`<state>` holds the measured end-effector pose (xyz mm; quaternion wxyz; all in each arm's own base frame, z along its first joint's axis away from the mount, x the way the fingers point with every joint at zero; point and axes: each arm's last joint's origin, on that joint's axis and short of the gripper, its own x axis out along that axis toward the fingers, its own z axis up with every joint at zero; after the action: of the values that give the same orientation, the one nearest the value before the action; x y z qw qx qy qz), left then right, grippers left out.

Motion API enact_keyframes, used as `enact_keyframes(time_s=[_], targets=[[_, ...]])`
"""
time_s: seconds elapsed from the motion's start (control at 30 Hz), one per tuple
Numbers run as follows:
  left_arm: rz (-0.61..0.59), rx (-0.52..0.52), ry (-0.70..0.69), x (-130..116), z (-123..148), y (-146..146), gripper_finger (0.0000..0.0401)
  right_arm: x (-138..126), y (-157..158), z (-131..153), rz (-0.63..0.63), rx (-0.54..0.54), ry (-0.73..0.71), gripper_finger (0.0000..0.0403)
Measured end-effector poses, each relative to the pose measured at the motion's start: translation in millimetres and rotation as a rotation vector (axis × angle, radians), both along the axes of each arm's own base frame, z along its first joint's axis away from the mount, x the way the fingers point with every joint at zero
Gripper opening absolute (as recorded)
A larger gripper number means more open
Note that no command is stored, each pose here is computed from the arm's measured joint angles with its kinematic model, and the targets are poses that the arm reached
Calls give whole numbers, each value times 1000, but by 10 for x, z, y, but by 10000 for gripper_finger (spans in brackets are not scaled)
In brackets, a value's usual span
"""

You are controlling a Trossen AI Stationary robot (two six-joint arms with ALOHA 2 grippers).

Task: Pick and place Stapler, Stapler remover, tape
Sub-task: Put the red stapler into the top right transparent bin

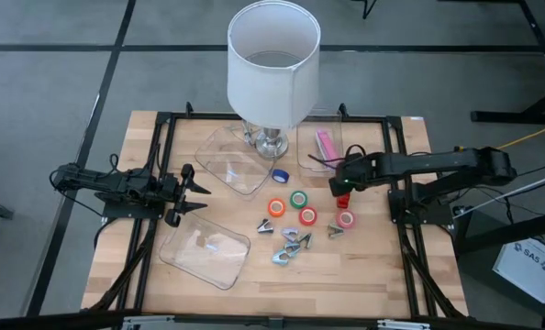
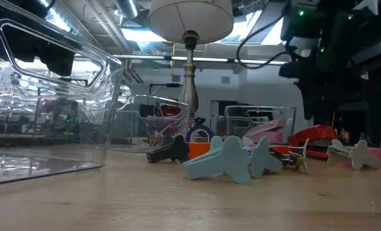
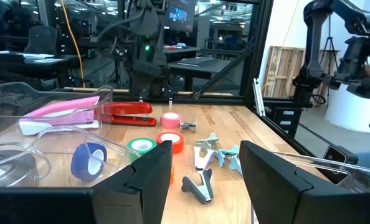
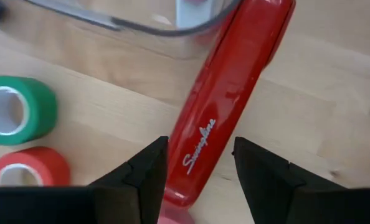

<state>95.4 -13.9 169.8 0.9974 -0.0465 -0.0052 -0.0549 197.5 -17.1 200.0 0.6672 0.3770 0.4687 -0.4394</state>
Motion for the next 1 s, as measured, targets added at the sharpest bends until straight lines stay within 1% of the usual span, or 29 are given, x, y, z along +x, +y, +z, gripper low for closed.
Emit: enact_keyframes(time_s=[0.2, 0.47, 0.57, 0.8, 1.0], targets=[[0, 0, 0, 0, 1, 0, 185, 71, -4, -126, 0, 4, 61, 185], [0, 0, 0, 0, 0, 0, 185, 113, -5, -156, 5, 13, 51, 186], [0, 0, 0, 0, 1, 0, 185, 113, -18, -158, -1, 39, 48, 197], [0, 0, 0, 0, 1, 0, 185, 117, -52, -157, -20, 55, 38, 243], [0, 0, 0, 0, -1, 0, 185, 120, -58, -156, -27, 40, 34, 249]])
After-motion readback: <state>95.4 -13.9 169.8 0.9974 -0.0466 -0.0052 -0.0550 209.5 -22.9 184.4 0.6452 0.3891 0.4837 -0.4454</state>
